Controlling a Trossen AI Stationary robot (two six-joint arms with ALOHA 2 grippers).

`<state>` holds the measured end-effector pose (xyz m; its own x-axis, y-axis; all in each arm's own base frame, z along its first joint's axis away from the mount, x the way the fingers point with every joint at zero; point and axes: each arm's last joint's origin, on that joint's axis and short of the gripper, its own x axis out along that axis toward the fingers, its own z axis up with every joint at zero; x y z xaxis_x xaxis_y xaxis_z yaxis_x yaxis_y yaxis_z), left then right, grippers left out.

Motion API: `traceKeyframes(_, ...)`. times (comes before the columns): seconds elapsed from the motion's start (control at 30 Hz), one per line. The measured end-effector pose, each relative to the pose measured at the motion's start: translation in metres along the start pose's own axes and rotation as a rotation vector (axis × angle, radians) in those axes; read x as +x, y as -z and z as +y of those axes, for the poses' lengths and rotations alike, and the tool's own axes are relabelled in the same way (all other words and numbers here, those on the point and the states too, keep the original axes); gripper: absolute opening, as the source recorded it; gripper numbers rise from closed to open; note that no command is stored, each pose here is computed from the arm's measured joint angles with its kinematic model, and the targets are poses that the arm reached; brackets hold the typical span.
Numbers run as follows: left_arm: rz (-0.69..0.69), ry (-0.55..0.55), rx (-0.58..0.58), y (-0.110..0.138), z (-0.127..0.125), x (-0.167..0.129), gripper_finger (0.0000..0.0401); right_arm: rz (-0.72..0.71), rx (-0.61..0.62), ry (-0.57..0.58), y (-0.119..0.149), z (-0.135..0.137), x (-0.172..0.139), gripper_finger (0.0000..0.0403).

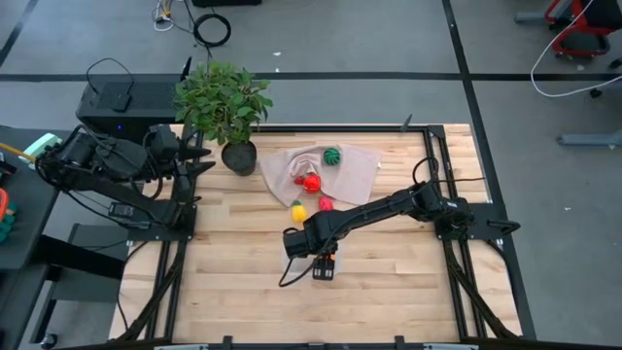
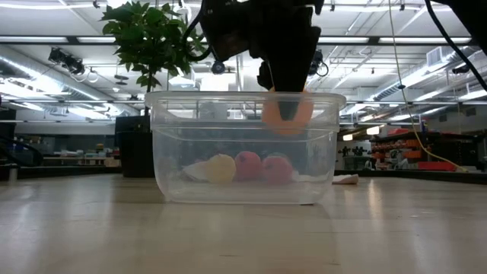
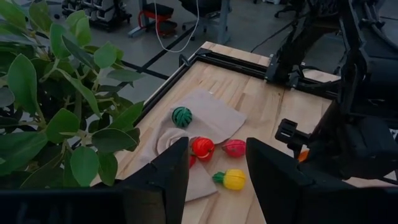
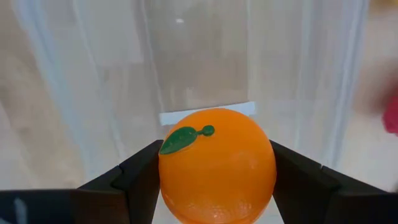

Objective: Pick and placing Produce into tupperware
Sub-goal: Put the orange into the transparent bin

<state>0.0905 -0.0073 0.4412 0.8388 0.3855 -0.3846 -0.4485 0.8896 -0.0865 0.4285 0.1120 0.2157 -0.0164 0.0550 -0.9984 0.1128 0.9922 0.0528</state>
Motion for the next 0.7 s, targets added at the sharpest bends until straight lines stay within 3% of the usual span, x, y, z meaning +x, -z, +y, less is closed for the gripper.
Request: traceKeyframes(0.7, 0.001, 0.002, -0.001, 0.0000, -0.0001, 0.0000, 0.0167, -0.009, -0.013, -0.055, -0.0020, 0.0019, -0.0002, 0.0277)
